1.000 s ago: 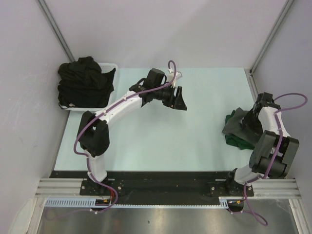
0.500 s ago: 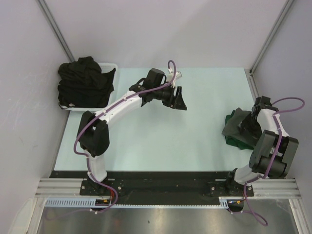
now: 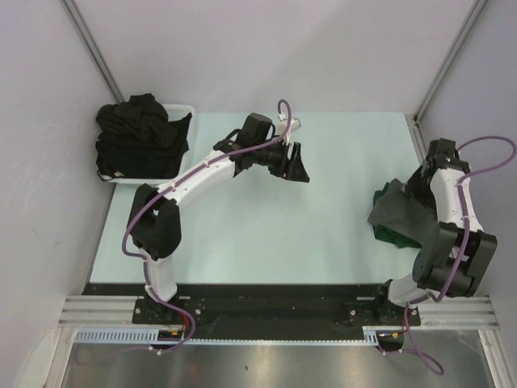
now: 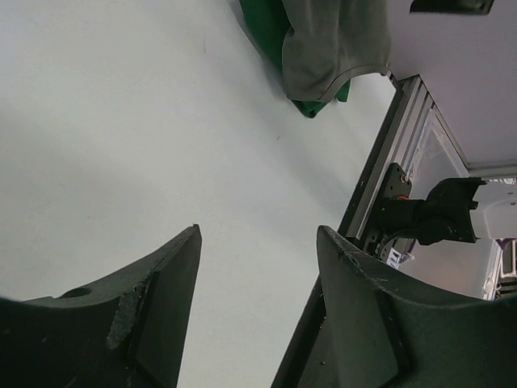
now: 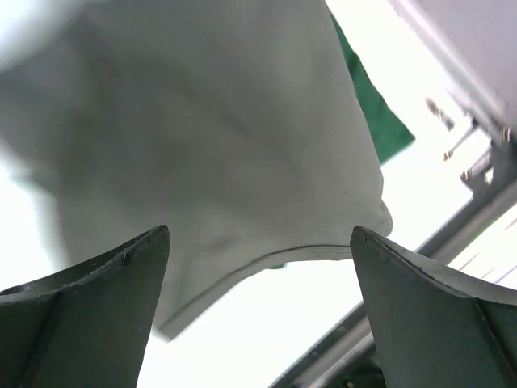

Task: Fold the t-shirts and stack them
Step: Put the neatly folded tshirt into the corner of the board with both arms

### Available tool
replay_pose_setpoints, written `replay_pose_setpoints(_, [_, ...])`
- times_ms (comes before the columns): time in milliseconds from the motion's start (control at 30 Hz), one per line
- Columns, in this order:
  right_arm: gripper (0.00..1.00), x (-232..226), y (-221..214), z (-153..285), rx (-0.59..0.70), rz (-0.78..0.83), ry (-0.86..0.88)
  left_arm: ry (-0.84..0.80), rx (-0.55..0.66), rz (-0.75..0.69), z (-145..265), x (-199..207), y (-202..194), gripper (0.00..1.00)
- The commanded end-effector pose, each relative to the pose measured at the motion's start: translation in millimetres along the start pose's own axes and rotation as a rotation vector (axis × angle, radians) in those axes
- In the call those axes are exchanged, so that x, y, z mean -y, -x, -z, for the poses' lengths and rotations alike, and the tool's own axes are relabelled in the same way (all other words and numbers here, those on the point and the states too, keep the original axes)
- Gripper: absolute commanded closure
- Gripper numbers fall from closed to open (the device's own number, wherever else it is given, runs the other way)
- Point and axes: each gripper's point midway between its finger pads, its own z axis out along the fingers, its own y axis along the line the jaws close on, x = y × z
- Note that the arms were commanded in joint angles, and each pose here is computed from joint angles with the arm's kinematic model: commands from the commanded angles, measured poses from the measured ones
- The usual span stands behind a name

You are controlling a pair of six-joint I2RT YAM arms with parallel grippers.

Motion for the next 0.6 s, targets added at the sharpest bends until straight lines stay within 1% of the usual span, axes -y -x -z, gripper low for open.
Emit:
replay_pose_setpoints(0, [0.0,-23,60,68,0.22,-0.016,0.105,-0.021,0.042,-0.039,13,10,14,0.35])
replay_pose_setpoints(100, [0.0,-46,68,86,0.26,0.015,0.17,-0.021,0.042,-0.037,13,10,14,0.36])
replay_pose_setpoints(200, [0.01,-70,63,78,0.257,0.057,0.2,-0.02,0.046,-0.037,13,9,16,0.36])
replay_pose_setpoints(300, [0.0,-90,55,64,0.223,0.108,0.202,-0.017,0.043,-0.037,13,9,15,0.35])
replay_pose_setpoints(367, [0.0,-112,55,69,0.224,0.14,0.255,0.0,0.04,-0.038,15,7,14,0.36])
replay_pose_setpoints(433, [0.0,-137,57,87,0.258,0.167,0.358,0.023,0.047,-0.055,19,4,15,0.36])
replay_pose_setpoints(467, [0.0,-157,58,107,0.302,0.183,0.444,0.046,0.045,-0.052,21,1,14,0.36])
replay_pose_setpoints(533, [0.0,-176,61,129,0.355,0.199,0.53,0.086,0.053,-0.063,27,-7,15,0.35])
replay_pose_setpoints(567, [0.0,-192,60,147,0.394,0.207,0.595,0.138,0.056,-0.059,30,-16,15,0.35])
